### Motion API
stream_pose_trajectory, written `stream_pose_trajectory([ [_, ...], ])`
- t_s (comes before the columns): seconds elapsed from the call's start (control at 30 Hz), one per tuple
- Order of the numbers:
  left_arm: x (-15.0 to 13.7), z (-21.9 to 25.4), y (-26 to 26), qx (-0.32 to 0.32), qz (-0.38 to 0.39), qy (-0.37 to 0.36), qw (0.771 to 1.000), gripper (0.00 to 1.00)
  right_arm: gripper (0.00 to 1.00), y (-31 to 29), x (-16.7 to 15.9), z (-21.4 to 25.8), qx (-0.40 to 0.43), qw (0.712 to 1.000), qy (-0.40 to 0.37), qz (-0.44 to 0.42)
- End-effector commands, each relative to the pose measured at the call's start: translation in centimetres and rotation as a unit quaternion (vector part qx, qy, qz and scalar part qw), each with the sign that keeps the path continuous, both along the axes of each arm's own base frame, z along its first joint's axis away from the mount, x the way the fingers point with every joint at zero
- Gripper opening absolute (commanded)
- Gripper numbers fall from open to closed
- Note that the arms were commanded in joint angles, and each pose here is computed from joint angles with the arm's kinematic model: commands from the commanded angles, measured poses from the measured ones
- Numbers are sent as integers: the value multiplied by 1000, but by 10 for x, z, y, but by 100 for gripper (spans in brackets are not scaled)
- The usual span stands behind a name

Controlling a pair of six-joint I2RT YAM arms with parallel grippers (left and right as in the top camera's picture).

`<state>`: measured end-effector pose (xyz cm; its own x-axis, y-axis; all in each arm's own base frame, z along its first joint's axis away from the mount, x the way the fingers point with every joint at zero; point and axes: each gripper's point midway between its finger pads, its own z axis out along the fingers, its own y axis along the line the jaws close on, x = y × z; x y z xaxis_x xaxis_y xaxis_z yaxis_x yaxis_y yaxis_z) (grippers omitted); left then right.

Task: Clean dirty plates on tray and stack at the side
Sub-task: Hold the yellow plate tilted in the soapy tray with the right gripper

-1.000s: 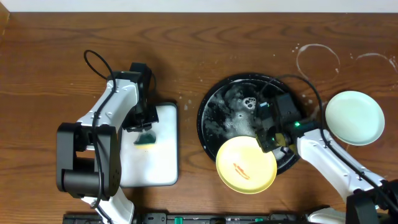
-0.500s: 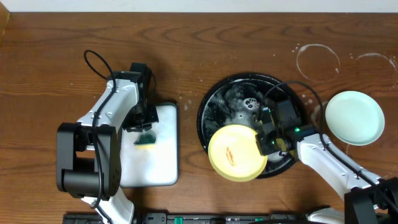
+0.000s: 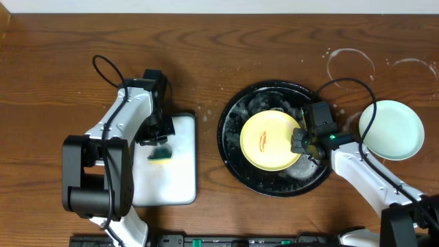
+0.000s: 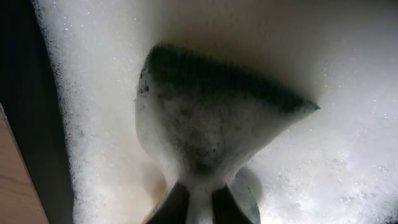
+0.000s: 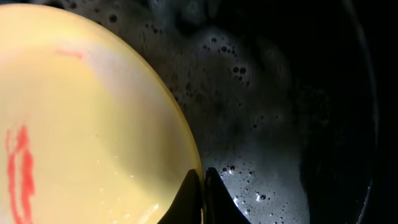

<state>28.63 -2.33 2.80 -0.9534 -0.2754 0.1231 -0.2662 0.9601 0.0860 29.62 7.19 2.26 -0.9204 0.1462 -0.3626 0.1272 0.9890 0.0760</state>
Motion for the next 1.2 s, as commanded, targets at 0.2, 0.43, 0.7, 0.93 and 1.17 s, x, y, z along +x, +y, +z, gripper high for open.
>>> stream_pose_trajectory([
  [0.2, -5, 1, 0, 1, -4, 6, 1000, 8, 10, 8, 13, -9, -38, 989, -9, 141],
  [0.43, -5, 1, 0, 1, -4, 6, 1000, 8, 21, 6, 16, -14, -40, 985, -9, 166],
  [0.7, -5, 1, 0, 1, -4, 6, 1000, 8, 11, 3, 14, -13, 85, 992, 10, 89],
  [0.93, -5, 1, 0, 1, -4, 6, 1000, 8, 1, -4, 8, -15, 99, 993, 29, 64],
  [1.17, -17, 3, 2, 4, -4, 31, 1000, 8, 1, -19, 13, -17, 57, 997, 21, 49],
])
